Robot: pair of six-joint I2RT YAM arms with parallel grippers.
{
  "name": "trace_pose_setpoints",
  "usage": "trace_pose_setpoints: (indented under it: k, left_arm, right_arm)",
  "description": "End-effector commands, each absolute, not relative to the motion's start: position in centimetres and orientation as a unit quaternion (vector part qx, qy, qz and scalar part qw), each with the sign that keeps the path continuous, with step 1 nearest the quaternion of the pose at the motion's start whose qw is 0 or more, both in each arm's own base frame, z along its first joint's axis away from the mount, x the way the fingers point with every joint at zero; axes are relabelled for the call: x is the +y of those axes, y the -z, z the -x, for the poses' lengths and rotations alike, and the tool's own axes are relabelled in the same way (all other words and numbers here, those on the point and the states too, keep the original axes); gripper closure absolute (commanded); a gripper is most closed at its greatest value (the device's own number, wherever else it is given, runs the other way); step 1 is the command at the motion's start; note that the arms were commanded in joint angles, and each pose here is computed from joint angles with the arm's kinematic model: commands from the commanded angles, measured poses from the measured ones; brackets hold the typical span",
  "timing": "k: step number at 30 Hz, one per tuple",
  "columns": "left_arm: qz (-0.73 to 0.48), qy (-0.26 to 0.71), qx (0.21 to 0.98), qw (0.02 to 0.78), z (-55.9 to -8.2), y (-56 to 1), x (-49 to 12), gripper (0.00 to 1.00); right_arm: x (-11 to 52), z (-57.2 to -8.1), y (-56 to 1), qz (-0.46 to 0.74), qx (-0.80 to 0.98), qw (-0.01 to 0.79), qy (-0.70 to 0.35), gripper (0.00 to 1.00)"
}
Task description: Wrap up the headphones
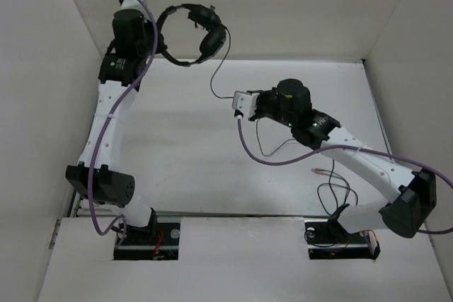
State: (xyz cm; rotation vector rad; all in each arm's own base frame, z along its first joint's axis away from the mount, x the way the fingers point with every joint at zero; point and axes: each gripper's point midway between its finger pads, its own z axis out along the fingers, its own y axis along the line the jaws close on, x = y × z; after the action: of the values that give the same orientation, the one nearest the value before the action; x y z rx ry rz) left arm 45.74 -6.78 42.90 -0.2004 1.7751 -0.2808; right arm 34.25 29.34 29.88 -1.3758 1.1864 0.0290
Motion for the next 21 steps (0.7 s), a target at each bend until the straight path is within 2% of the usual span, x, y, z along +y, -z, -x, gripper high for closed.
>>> trace_pose_setpoints:
  k: [1,5,13,16,21]
  left_arm:
    - [0.074,0.052,0.749,0.657,-47.0,-43.5,-6.8,1.00]
    - [0.032,0.015,0.773,0.633,-47.7,-39.8,-8.9,1.00]
    - [-0.081,0.006,0.816,0.572,-46.3,-32.4,-15.5,1.00]
    - [-0.119,0.013,0.823,0.556,-44.8,-30.5,-17.9,1.00]
    - [-0.186,0.039,0.813,0.550,-41.7,-30.2,-21.5,1.00]
  right_arm:
    - [25.0,-35.5,-32.2,0.703,0.422,0.535,0.205,1.00]
    - [22.6,-38.0,-39.7,0.675,0.365,0.549,0.333,1.00]
    - [23.1,-37.3,-50.8,0.588,0.273,0.650,0.397,1.00]
    - [22.8,-37.5,-52.8,0.564,0.256,0.670,0.408,1.00]
    - [20.5,-39.7,-51.8,0.562,0.278,0.658,0.417,1.00]
